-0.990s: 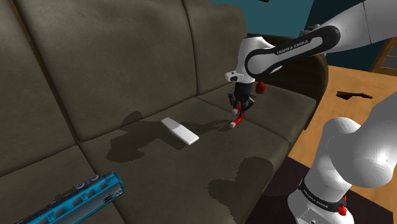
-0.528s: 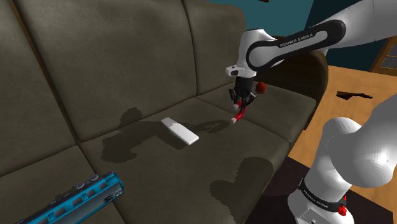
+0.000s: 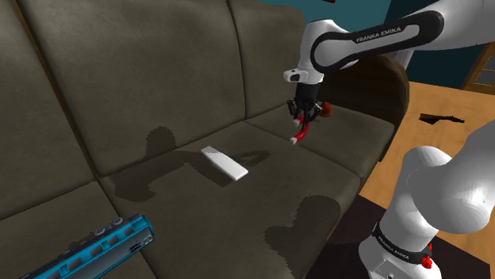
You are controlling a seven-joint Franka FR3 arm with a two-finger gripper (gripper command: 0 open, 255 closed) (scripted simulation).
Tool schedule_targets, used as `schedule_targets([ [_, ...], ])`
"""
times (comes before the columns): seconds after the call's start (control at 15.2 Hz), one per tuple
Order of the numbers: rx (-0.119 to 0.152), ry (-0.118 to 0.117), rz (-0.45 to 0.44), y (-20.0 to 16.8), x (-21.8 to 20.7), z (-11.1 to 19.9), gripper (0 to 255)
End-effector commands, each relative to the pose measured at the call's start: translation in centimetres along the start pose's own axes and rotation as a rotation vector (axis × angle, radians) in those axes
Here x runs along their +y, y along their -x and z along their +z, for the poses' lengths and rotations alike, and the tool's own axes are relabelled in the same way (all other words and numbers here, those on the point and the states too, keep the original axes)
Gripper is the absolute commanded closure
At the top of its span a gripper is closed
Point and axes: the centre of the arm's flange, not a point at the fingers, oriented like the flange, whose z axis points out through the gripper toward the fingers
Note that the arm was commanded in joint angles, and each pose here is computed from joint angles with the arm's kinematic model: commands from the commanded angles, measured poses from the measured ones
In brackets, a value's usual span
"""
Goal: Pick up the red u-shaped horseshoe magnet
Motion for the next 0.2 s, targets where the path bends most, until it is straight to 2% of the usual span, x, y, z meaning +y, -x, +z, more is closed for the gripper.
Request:
schedule_targets([
  [0.0, 0.000, 0.000, 0.000, -0.02, 0.08, -1.01, 255],
  [0.13, 0.000, 0.000, 0.000, -0.02, 0.07, -1.09, 255],
])
